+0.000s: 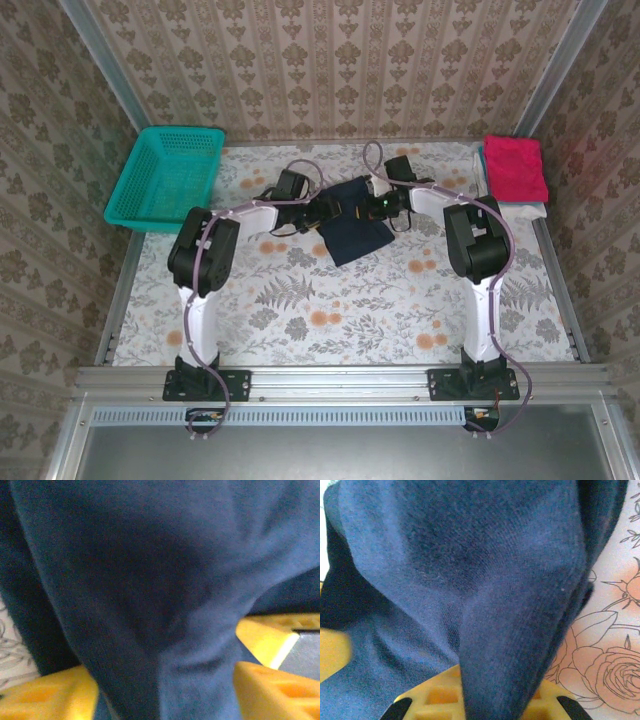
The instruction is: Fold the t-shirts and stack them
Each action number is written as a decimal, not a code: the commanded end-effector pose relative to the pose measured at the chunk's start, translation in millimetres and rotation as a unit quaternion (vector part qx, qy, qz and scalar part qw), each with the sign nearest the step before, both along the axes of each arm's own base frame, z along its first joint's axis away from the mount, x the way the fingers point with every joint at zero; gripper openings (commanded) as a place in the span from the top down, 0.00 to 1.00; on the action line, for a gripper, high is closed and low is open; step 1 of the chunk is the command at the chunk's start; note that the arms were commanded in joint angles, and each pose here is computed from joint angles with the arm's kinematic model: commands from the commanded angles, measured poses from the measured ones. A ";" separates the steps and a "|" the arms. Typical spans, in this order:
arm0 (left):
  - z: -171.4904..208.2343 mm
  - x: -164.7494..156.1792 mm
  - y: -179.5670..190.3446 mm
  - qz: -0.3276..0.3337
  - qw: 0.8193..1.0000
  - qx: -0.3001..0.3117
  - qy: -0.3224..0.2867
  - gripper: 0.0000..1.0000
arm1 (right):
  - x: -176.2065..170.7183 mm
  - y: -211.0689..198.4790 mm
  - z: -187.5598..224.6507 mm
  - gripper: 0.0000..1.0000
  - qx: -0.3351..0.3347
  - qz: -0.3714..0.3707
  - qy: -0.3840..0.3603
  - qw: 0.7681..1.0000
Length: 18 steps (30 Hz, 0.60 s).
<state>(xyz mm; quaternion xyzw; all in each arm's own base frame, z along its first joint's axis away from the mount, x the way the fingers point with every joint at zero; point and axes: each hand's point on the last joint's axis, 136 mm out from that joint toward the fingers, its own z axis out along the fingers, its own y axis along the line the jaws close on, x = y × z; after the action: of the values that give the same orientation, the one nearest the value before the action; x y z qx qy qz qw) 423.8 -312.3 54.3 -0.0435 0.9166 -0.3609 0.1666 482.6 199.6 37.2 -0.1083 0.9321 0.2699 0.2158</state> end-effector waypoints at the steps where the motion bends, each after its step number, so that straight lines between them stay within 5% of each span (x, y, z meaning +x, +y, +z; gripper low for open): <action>1: 11.5 -9.4 21.0 0.011 0.999 0.040 -0.010 0.00 | 0.4 -34.5 -0.1 1.00 -0.066 -0.042 -0.004 0.997; 8: 44.3 -15.3 23.5 -0.008 0.995 0.051 -0.086 0.00 | 16.2 -49.3 28.2 1.00 -0.102 -0.071 -0.034 0.992; 18: 59.5 -14.3 -0.2 -0.084 0.976 0.039 -0.198 0.00 | 33.2 -123.2 78.1 1.00 -0.206 -0.081 -0.101 0.970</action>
<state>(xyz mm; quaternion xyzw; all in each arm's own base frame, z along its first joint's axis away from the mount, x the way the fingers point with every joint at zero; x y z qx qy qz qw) 404.2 -300.6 92.7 0.0579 0.9054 -0.3269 0.2645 506.1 105.2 71.8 -0.0874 0.9566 0.0885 0.2634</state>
